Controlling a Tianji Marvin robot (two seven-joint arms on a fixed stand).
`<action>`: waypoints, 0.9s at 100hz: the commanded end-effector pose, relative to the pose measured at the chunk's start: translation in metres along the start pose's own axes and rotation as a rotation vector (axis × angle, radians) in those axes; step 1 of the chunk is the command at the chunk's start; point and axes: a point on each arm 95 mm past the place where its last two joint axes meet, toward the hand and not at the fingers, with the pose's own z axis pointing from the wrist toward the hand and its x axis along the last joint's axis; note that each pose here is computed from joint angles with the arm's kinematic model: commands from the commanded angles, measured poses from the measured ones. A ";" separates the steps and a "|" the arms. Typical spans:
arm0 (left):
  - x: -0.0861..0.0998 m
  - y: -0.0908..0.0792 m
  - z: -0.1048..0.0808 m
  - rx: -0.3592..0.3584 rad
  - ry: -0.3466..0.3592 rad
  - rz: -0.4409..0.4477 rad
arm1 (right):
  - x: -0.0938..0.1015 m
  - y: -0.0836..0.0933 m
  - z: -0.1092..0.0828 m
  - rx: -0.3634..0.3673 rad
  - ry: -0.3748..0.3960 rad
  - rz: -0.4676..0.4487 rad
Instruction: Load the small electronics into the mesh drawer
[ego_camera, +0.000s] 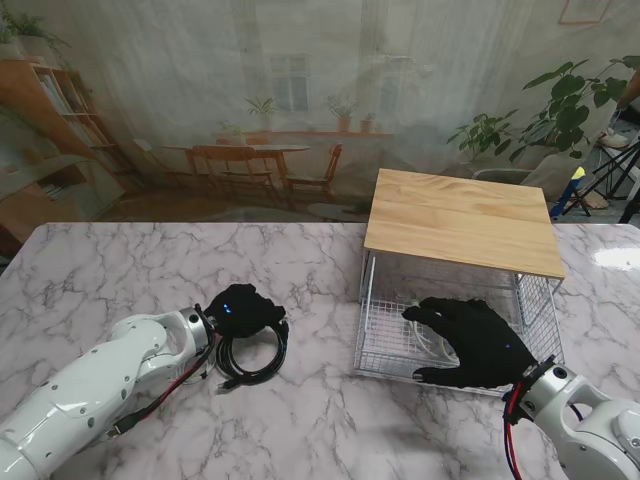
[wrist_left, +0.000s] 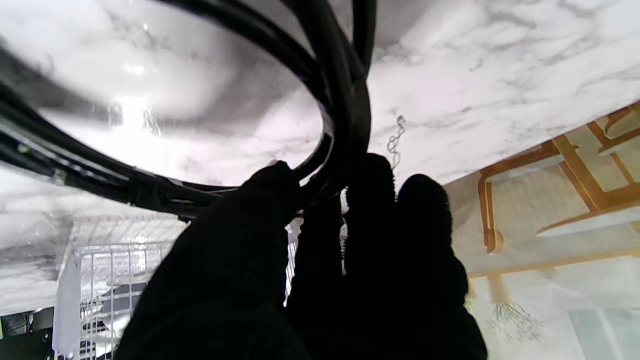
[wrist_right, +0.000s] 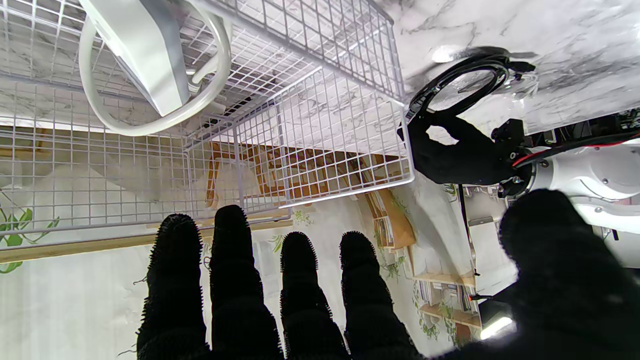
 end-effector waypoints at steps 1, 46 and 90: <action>0.002 -0.010 0.001 0.025 0.007 0.011 | 0.000 -0.002 0.000 -0.004 -0.002 0.006; -0.004 -0.055 -0.015 0.159 -0.015 0.044 | 0.003 0.003 0.000 -0.052 0.014 0.029; -0.014 -0.118 -0.026 0.301 0.005 0.123 | 0.004 0.009 0.005 -0.095 0.030 0.065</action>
